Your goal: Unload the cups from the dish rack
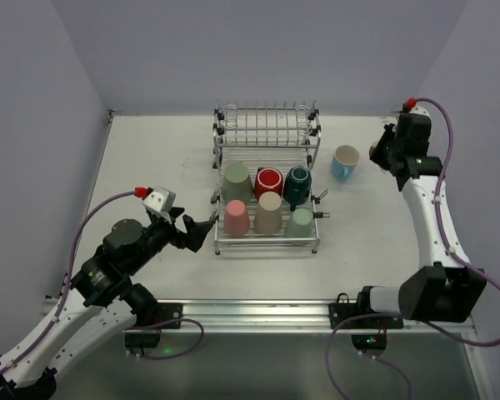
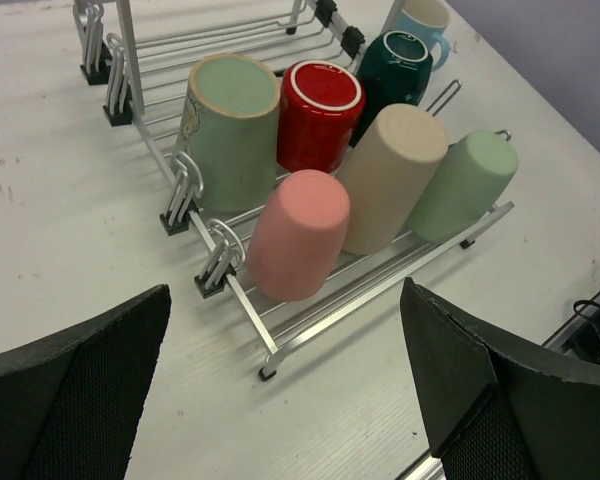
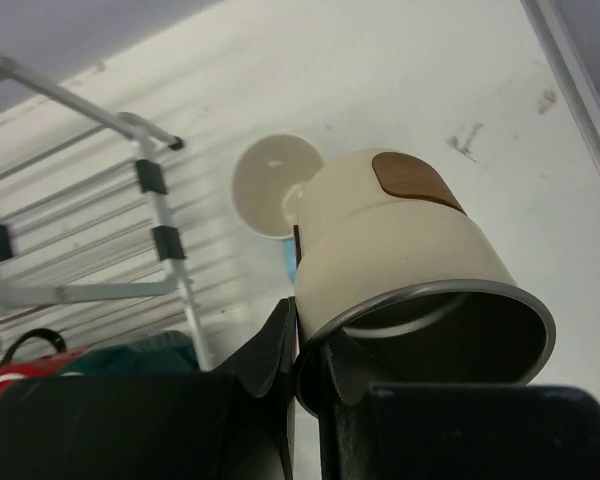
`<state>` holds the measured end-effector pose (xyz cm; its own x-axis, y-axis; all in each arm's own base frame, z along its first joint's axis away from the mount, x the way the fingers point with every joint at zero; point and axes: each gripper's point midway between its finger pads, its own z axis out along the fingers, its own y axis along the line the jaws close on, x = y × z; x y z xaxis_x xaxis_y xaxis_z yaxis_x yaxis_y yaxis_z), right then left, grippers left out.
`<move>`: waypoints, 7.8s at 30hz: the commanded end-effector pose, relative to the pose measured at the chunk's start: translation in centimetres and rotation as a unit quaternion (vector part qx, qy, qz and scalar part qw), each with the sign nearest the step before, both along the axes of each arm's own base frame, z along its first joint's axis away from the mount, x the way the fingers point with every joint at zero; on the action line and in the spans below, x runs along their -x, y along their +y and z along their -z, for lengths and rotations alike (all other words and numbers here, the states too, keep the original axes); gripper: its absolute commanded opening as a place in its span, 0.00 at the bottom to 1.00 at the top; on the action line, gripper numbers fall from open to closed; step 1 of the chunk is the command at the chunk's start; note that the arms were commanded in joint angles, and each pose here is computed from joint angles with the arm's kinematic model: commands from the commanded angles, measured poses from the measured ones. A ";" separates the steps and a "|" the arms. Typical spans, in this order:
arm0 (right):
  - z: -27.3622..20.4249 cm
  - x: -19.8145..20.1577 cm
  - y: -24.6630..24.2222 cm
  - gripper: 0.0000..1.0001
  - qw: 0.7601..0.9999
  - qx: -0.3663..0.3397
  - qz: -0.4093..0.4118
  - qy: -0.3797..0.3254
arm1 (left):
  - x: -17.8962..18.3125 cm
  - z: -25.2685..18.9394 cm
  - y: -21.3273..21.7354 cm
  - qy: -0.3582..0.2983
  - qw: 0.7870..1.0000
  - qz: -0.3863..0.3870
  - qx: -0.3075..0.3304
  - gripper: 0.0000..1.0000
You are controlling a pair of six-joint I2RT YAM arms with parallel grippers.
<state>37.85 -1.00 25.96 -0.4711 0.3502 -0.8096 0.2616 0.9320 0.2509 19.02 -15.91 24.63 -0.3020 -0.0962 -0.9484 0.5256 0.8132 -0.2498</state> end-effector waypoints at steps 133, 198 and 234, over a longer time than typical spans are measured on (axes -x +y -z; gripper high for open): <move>-6.4 18.9 19.8 0.78 0.774 -0.408 -0.421 -0.241 | -2.8 -16.1 -15.0 -0.119 0.973 0.109 0.165 0.36; 10.8 5.7 5.5 0.02 0.952 0.077 -0.098 0.280 | 1.3 -1.8 -3.9 -0.037 0.994 0.068 -0.075 1.00; 1.9 4.4 7.2 0.73 0.988 0.037 -0.121 0.092 | -1.0 0.9 -7.3 0.045 0.992 0.054 -0.102 1.00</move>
<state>34.45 5.32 20.02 -0.7744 0.1092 -0.6232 0.0946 0.9939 0.0565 19.53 -22.05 21.38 -0.3786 0.2052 -0.9025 0.6078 0.7905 -0.0752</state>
